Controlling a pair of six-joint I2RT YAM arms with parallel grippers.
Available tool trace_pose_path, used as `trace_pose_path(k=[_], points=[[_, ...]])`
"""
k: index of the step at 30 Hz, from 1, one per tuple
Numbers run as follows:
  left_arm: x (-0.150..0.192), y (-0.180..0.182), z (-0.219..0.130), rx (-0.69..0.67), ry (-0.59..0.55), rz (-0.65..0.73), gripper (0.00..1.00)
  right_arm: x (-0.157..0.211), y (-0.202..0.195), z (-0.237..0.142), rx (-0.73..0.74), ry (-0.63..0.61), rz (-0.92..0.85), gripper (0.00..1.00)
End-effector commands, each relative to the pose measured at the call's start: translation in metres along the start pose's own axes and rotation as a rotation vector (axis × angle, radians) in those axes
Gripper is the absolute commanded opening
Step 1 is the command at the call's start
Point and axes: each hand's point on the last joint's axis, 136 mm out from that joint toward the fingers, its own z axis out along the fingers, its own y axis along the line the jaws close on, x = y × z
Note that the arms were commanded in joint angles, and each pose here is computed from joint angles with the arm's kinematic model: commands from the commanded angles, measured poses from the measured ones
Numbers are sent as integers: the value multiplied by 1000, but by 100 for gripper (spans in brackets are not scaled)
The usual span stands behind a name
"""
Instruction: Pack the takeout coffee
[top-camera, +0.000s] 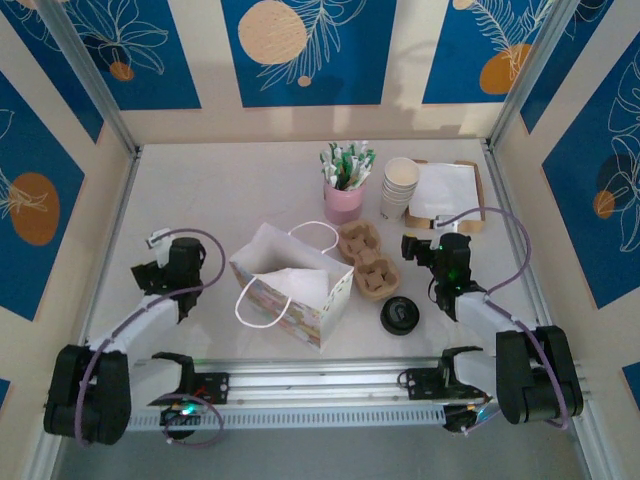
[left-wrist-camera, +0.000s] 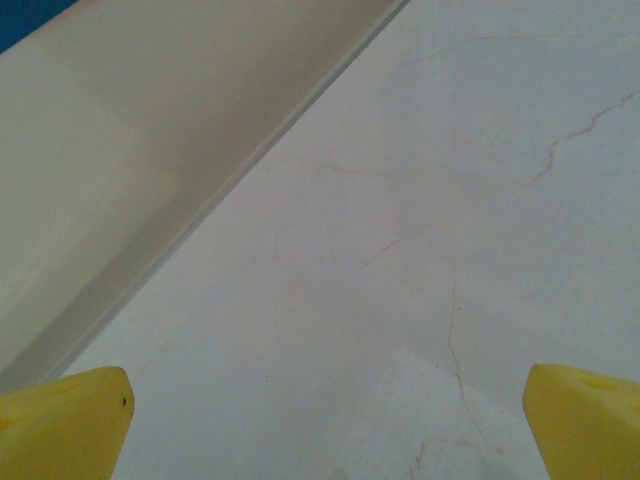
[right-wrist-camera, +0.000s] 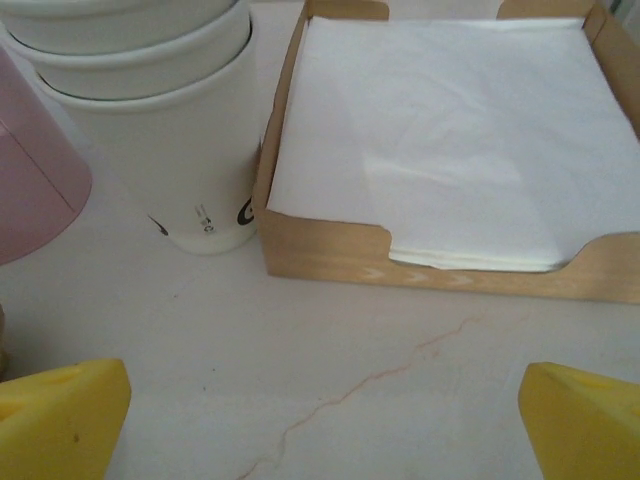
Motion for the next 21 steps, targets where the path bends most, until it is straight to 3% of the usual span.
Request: trace_pose_path(k=[1, 9, 16, 21], points=[[-9, -8, 8, 8, -23, 24, 100, -18, 1, 0, -6, -90, -39, 100], [-23, -38, 14, 137, -109, 87, 100, -22, 13, 5, -70, -128, -89, 99], [-38, -53, 8, 255, -251, 37, 100, -24, 22, 6, -123, -146, -104, 100], [-46, -69, 9, 320, -289, 53, 100, -25, 27, 9, -165, -143, -97, 100]])
